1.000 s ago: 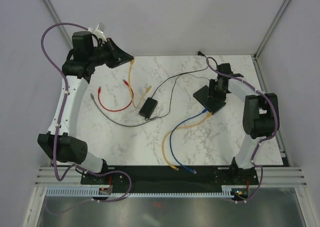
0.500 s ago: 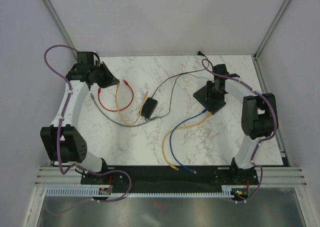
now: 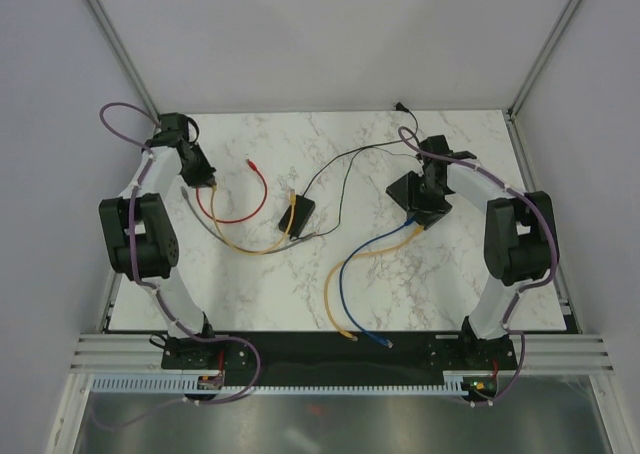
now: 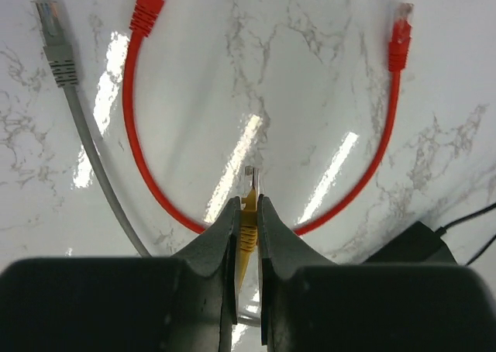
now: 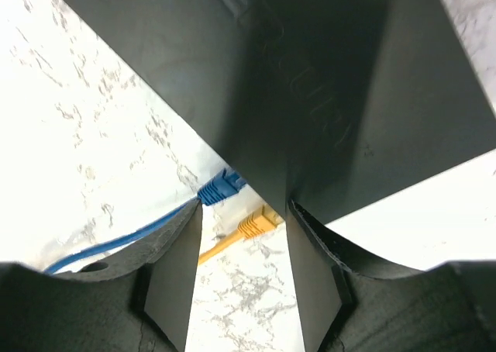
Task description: Pull the plug from the switch port
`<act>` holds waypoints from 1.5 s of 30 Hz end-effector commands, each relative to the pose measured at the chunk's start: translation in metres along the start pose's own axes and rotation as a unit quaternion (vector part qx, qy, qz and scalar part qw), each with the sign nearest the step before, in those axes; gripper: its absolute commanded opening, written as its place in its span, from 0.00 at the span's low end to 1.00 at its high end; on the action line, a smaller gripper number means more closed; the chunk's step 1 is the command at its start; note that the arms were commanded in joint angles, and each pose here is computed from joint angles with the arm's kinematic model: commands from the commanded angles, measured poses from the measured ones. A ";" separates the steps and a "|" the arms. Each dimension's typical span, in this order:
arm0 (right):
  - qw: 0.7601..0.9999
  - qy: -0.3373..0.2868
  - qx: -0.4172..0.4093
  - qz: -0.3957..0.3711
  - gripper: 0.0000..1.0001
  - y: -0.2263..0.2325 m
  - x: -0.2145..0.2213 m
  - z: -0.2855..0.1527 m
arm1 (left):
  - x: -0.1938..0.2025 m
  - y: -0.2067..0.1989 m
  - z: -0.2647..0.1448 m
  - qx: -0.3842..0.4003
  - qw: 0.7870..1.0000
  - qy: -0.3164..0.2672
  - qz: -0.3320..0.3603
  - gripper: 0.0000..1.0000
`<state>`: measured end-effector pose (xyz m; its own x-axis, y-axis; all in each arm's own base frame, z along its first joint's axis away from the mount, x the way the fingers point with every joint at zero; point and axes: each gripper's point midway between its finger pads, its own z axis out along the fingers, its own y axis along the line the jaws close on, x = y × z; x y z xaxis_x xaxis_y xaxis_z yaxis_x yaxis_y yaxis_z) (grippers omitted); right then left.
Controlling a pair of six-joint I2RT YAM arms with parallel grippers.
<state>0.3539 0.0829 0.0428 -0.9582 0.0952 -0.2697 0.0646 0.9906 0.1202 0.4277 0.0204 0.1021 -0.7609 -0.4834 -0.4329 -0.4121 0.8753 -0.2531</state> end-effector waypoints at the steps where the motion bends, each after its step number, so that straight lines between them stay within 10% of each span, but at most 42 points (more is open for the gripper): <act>1: 1.000 0.007 -0.010 0.008 0.56 0.002 0.013 -0.017 | -0.039 0.009 0.000 -0.021 0.999 -0.047 0.012 0.02; 16: 1.000 -0.008 -0.003 0.005 0.60 -0.004 0.026 -0.037 | -0.073 0.038 0.015 -0.051 0.997 -0.053 -0.004 0.03; 23: 1.000 -0.014 -0.004 0.006 0.61 -0.003 0.021 -0.040 | -0.075 0.040 -0.011 -0.074 0.996 -0.048 -0.033 0.66; 29: 1.000 -0.019 -0.002 0.008 0.61 -0.003 0.015 -0.042 | -0.077 0.026 -0.050 -0.041 0.996 -0.073 -0.039 0.80; 38: 0.999 -0.013 -0.006 0.029 0.62 -0.009 0.013 -0.041 | -0.016 -0.100 -0.083 0.196 0.981 -0.007 0.011 0.68; 45: 0.997 -0.012 -0.009 0.074 0.62 -0.026 0.006 -0.042 | 0.117 -0.255 -0.132 0.422 0.888 0.097 0.155 0.64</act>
<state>0.3249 0.0581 0.0660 -0.9484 0.1934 -0.2513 0.1603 0.9761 0.1465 0.4098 -0.1718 0.1887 -0.8654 -0.2649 -0.4254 0.0521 0.7967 -0.6021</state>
